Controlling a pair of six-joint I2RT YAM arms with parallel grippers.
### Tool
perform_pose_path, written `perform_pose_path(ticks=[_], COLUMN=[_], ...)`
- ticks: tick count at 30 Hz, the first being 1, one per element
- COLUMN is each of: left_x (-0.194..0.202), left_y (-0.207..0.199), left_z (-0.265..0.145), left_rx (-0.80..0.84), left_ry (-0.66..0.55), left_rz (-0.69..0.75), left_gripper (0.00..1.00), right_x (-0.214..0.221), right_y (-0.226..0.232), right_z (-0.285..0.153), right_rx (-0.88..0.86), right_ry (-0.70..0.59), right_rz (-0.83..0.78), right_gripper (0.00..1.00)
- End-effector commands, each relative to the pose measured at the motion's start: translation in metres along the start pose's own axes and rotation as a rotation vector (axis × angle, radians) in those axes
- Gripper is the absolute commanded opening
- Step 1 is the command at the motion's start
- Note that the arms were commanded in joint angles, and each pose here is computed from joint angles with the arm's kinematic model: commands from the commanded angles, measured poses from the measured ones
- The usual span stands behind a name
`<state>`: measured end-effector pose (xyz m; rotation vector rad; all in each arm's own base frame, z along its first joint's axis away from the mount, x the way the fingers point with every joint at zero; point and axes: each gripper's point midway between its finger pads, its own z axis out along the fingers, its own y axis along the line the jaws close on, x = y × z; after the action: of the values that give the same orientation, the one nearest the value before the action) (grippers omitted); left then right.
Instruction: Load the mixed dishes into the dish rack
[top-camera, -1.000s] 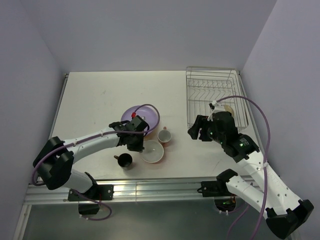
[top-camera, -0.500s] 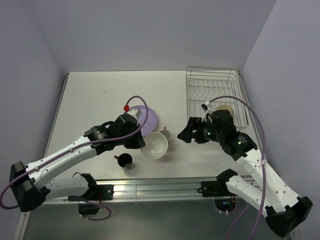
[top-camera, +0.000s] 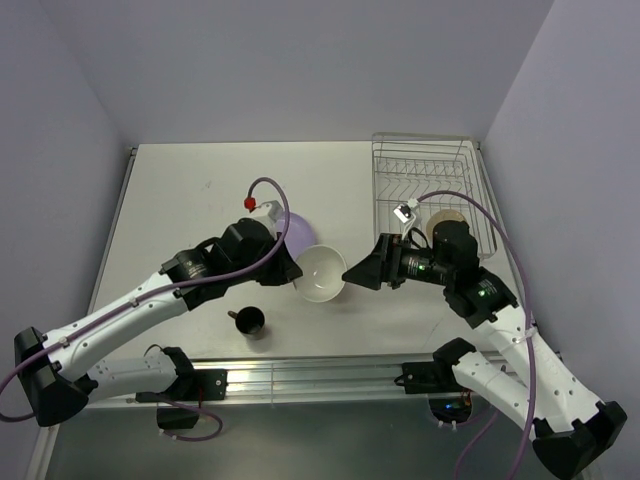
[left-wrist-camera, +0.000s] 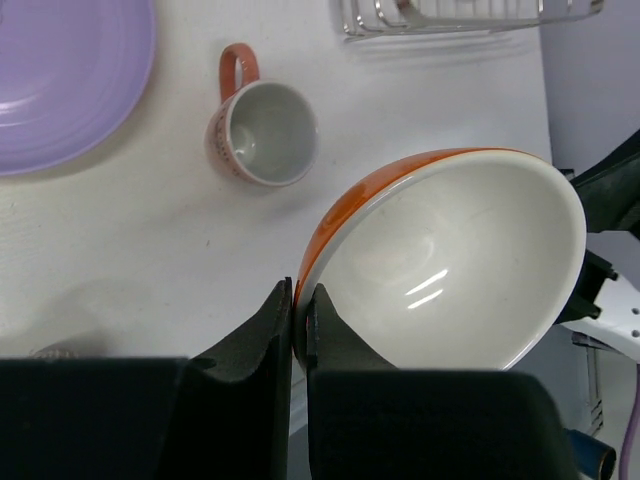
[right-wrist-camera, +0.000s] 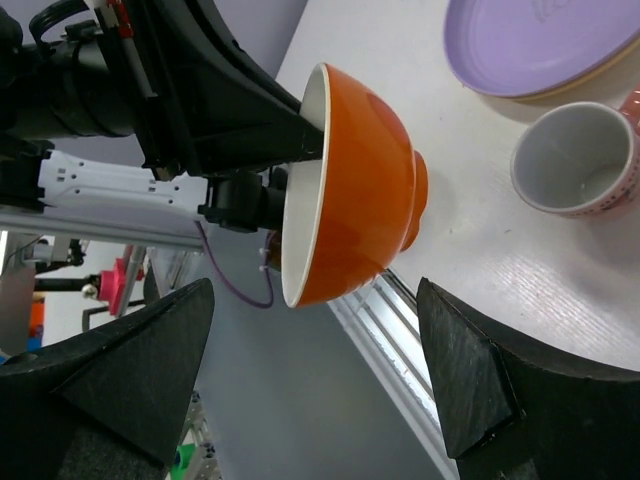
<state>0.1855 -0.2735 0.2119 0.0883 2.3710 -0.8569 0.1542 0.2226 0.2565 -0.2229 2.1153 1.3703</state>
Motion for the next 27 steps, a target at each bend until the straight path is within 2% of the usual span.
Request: perform_pose_path(ticks=[1, 9, 23, 27], left_x=[-0.038, -0.04, -0.037, -0.035], left_y=[-0.051, -0.067, -0.088, -0.09], left_z=[-0.015, -0.014, -0.001, 0.003], left_rx=[0.162, 0.193, 0.238, 0.239], left_ry=[-0.11, -0.111, -0.088, -0.082], left_rz=[-0.028, -0.029, -0.028, -0.026], left_gripper=[0.0, 0.0, 0.0, 0.0], right_x=[-0.001, 0.003, -0.009, -0.01], right_y=[0.015, 0.007, 0.008, 0.007], right_z=[-0.001, 0.007, 0.012, 0.013], right_rx=[-0.079, -0.077, -0.1, -0.1], right_ry=[-0.005, 0.001, -0.098, -0.102], right_rz=[-0.037, -0.025, -0.019, -0.021], right_gripper=[0.89, 0.89, 0.81, 0.72])
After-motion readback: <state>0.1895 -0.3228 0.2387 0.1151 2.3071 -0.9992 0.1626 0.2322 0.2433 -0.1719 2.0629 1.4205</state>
